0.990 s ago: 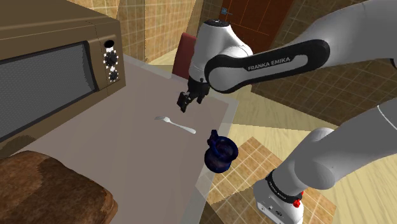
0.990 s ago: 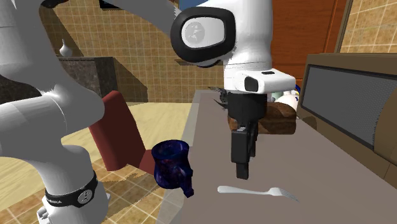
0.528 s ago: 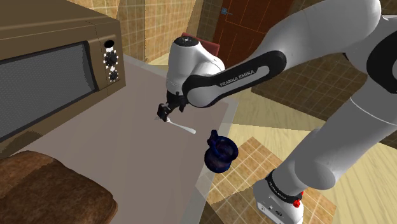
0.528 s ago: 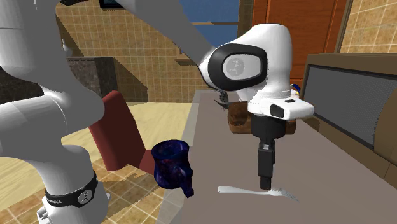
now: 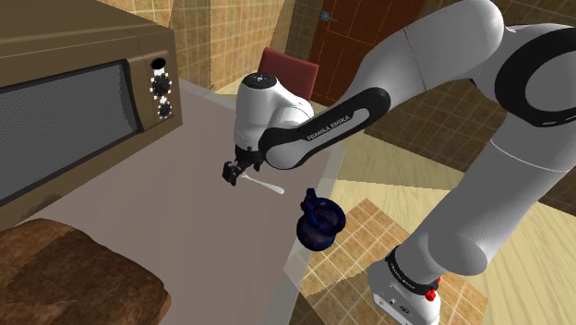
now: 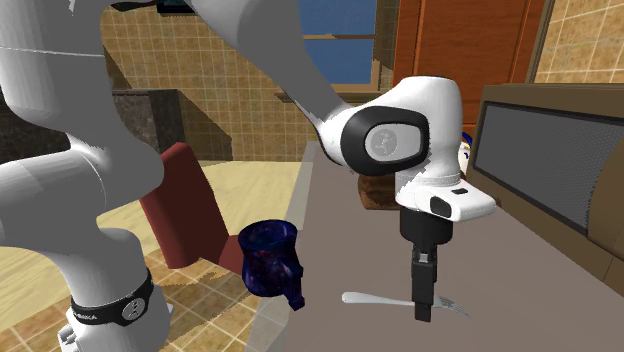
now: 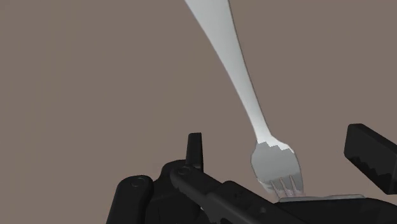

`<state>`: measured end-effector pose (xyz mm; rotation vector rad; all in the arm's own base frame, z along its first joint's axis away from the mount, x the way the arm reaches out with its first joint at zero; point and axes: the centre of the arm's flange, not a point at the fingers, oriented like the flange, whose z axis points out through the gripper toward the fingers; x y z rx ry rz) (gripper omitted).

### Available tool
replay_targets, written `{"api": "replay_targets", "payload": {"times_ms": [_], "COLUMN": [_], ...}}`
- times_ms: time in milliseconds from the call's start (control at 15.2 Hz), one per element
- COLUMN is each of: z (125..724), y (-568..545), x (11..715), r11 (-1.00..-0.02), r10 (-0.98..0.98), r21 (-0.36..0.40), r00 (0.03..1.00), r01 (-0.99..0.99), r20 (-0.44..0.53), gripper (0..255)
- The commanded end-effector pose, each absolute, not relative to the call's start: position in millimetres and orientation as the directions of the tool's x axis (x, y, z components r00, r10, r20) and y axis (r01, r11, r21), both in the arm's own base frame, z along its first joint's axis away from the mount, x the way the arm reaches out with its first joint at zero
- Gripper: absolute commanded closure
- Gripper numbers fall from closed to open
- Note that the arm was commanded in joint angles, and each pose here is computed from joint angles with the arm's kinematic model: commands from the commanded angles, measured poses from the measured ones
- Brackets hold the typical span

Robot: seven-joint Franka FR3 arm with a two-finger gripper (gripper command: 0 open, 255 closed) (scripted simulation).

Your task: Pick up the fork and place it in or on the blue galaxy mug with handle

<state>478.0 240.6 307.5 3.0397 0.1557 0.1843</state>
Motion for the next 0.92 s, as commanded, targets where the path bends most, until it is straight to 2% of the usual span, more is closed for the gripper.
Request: {"api": "replay_targets", "payload": {"times_ms": [0,462,528,858], "z": [300.1,300.2,300.2,300.1], "y": [240.9,240.8,240.8,240.7], "x": [479.3,479.3,479.3,479.3], "r11": [-0.991,-0.991,-0.991,-0.991], "r10": [0.107,0.107,0.107,0.107], "r21": [0.098,0.098,0.098,0.098], "r00": [0.987,0.987,0.987,0.987], "r01": [0.096,0.096,0.096,0.096], "r20": [0.116,0.116,0.116,0.116], "gripper": [0,0,255,255]}}
